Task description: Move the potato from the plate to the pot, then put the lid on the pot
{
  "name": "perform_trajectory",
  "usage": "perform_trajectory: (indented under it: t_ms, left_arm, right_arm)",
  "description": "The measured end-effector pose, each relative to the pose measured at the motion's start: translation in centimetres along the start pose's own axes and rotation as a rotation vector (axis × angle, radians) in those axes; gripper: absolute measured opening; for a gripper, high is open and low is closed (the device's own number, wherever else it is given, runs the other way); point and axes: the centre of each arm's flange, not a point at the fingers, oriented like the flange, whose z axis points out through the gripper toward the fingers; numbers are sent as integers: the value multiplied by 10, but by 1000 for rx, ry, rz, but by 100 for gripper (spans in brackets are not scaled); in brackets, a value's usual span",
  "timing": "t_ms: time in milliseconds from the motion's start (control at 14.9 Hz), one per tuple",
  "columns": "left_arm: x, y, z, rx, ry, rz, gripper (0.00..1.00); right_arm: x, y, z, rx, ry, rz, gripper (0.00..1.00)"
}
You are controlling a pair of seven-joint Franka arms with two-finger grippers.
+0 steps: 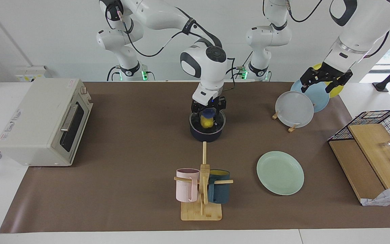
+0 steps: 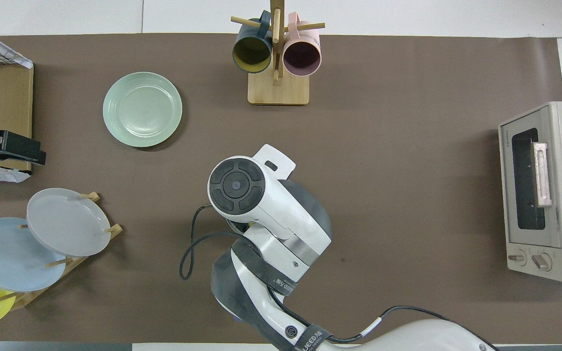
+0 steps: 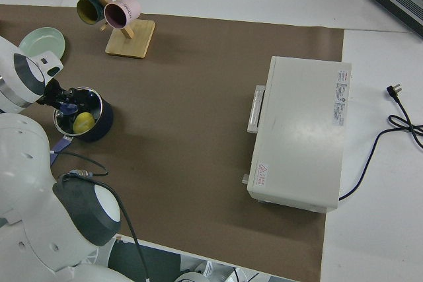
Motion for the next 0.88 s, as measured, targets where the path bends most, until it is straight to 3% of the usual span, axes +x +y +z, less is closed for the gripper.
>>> perform_trajectory:
  t_ms: [202, 404, 673, 875]
  left_arm:
    - [0, 0, 0, 0, 0, 0, 100]
    - [0, 0, 0, 0, 0, 0, 100]
    - [0, 0, 0, 0, 0, 0, 100]
    - [0, 0, 0, 0, 0, 0, 100]
  right_arm:
    - [13, 12, -25, 13, 28, 27, 100]
    - [29, 54, -84, 5, 49, 99, 100]
    - [51, 164, -155, -36, 27, 114, 100]
    - [52, 257, -185, -60, -4, 103, 100]
